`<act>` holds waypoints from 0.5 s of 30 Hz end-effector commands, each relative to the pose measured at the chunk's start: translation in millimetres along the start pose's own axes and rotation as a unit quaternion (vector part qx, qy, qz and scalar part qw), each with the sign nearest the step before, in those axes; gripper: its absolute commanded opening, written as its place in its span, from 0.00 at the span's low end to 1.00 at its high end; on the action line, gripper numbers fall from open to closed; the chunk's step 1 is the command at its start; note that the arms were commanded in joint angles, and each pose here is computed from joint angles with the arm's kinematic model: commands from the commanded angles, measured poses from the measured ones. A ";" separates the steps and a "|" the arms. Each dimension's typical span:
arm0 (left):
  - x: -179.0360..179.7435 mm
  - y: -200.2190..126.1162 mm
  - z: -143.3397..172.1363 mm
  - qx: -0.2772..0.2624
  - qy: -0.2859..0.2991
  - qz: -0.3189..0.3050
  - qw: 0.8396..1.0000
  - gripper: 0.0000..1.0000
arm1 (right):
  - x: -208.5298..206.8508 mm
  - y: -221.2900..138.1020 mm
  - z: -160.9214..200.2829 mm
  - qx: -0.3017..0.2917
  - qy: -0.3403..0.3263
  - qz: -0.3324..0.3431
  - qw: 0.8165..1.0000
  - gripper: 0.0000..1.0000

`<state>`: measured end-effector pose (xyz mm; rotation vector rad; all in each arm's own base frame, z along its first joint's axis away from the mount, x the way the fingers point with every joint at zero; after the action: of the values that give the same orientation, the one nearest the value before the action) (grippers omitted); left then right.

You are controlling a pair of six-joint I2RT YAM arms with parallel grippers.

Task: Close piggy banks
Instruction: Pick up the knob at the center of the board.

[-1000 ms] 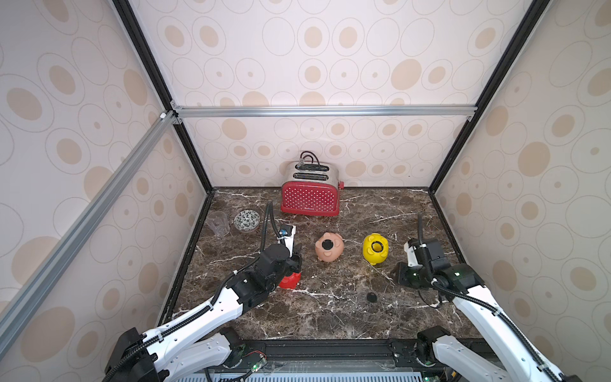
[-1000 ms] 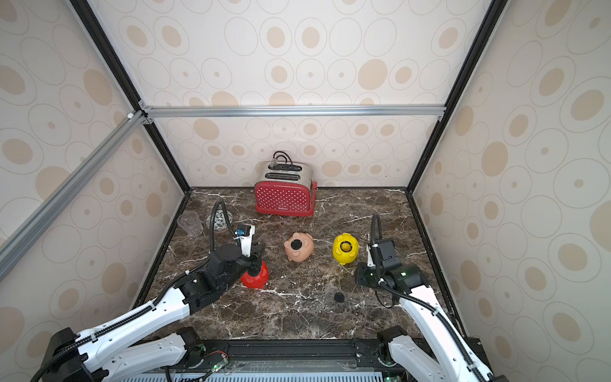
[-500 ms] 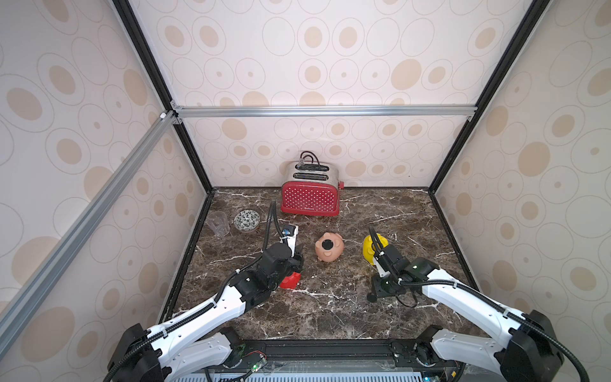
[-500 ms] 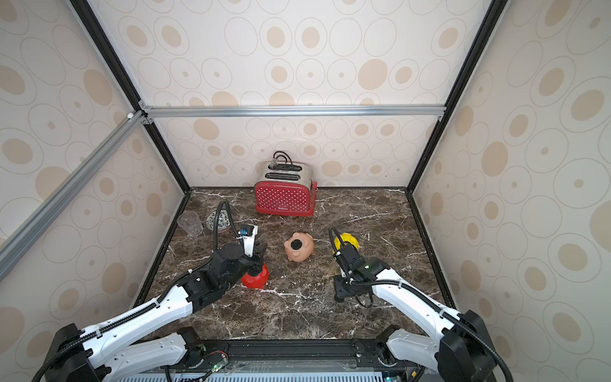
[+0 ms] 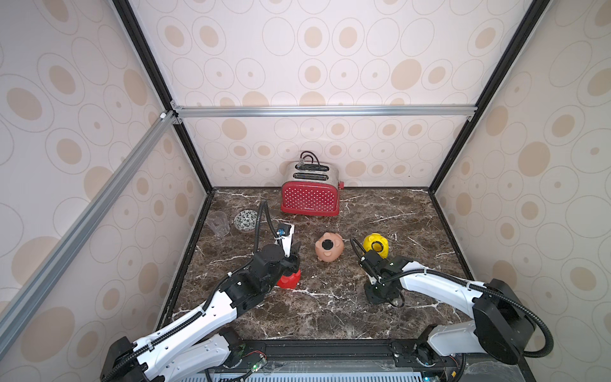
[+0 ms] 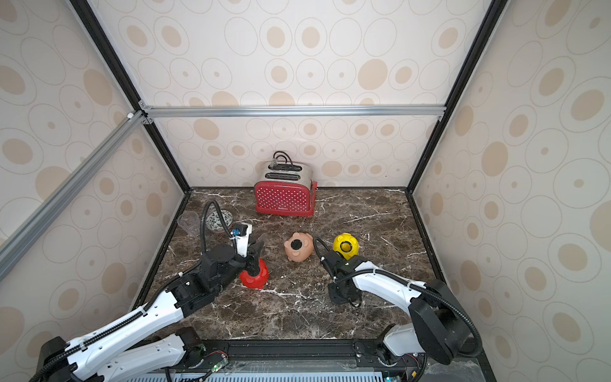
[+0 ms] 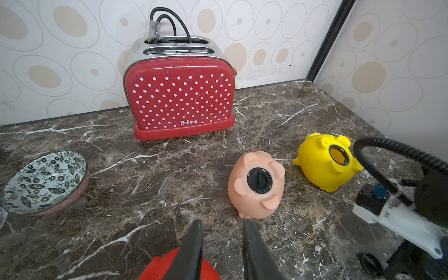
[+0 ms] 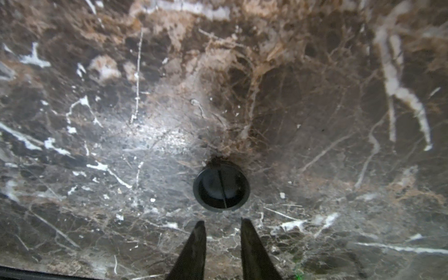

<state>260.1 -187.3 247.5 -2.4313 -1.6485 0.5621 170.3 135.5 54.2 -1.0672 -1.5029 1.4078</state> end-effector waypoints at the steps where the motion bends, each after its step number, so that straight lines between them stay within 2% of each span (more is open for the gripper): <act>1: -1.5 -8.3 -22.2 -0.024 0.006 0.001 1.000 0.29 | 1.0 -1.0 -4.3 0.003 -0.006 0.007 1.000 0.26; 15: 5.3 -11.6 -21.3 -0.024 0.014 -0.017 0.999 0.29 | 0.0 4.9 -18.2 0.012 -0.033 0.030 0.999 0.17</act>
<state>258.5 -182.5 254.3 -2.4320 -1.6671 0.5380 184.5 141.2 48.3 -1.0676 -1.4990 1.4747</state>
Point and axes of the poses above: each gripper's point midway between its finger pads, its own y axis out along the fingers, its own x axis along the line the jaws close on, z = x × y, the point moved 2 cm from there along -y, back along the fingers, and after that the axes turned 8 degrees about -y, right-handed, at the moved point
